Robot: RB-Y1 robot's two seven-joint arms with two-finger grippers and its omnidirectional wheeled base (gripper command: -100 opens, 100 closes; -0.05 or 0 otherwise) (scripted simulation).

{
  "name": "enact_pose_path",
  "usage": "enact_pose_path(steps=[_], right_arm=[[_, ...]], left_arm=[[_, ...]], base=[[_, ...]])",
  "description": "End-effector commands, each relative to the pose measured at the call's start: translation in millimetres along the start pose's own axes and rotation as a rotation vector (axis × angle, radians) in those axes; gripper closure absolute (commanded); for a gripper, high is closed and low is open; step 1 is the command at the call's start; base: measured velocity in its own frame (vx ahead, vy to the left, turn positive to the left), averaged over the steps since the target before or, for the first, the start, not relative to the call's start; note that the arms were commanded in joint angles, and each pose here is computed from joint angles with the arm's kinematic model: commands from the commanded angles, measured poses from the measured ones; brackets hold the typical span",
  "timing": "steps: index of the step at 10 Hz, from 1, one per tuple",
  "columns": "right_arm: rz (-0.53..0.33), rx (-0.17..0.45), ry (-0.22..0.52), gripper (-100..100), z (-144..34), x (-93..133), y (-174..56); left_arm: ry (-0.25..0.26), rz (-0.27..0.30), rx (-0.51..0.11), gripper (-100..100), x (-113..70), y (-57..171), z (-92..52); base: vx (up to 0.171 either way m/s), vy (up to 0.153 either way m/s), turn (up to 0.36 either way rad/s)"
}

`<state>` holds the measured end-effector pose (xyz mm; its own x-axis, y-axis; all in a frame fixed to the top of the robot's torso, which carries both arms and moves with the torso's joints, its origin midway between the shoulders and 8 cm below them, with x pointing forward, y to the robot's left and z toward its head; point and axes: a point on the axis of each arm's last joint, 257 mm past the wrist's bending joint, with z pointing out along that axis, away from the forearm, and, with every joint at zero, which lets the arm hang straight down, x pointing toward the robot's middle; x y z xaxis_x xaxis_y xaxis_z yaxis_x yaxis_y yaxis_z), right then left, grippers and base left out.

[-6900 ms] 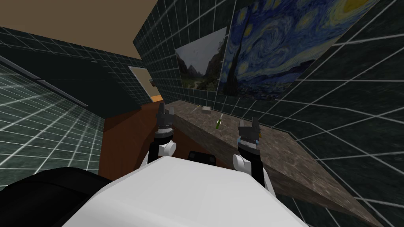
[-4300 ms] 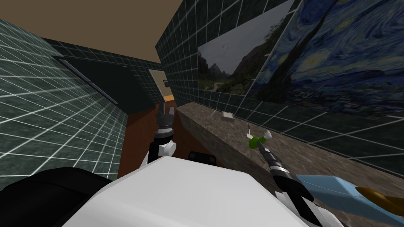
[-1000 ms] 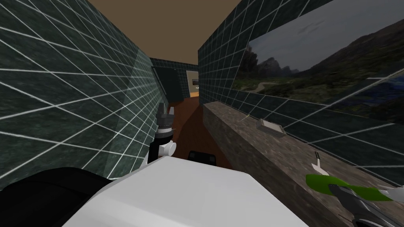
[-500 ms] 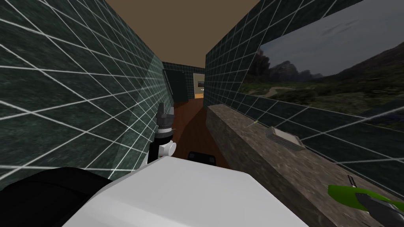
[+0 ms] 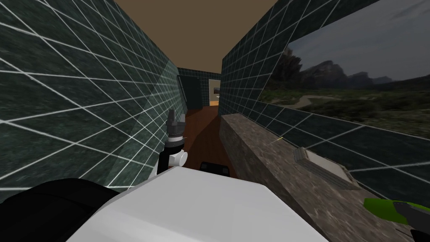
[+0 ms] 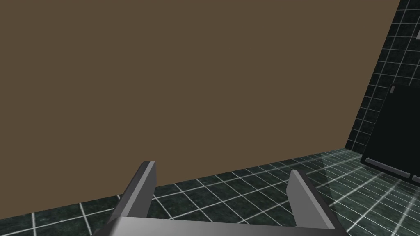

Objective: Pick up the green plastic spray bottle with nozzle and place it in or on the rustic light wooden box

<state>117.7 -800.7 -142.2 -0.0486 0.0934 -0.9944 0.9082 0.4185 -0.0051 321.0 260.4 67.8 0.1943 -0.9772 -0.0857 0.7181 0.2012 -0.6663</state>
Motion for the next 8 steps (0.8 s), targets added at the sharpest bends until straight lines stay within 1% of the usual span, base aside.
enact_pose_path(steps=[1,3,6,7,8], right_arm=[[-0.007,0.015,-0.012,100,7.5,-9.0,1.5],[-0.013,0.029,-0.026,100,16.1,-20.7,4.2],[-0.022,0.047,-0.048,100,28.4,-39.6,9.2],[-0.020,0.042,-0.044,100,26.2,-36.6,9.2],[-0.020,0.043,-0.047,-100,26.7,-38.7,10.2]], left_arm=[[0.000,0.000,0.000,0,0.0,0.0,0.0],[0.000,0.000,0.000,0,0.0,0.0,0.0],[0.000,0.000,0.000,0,0.0,0.0,0.0],[0.000,0.000,0.000,0,0.0,0.0,0.0],[0.000,0.000,0.000,0,0.0,0.0,0.0]], base=[[0.197,-0.145,0.106],[0.149,-0.143,0.094],[0.178,-0.142,0.085],[0.065,-0.080,0.041],[0.016,-0.016,0.008]])
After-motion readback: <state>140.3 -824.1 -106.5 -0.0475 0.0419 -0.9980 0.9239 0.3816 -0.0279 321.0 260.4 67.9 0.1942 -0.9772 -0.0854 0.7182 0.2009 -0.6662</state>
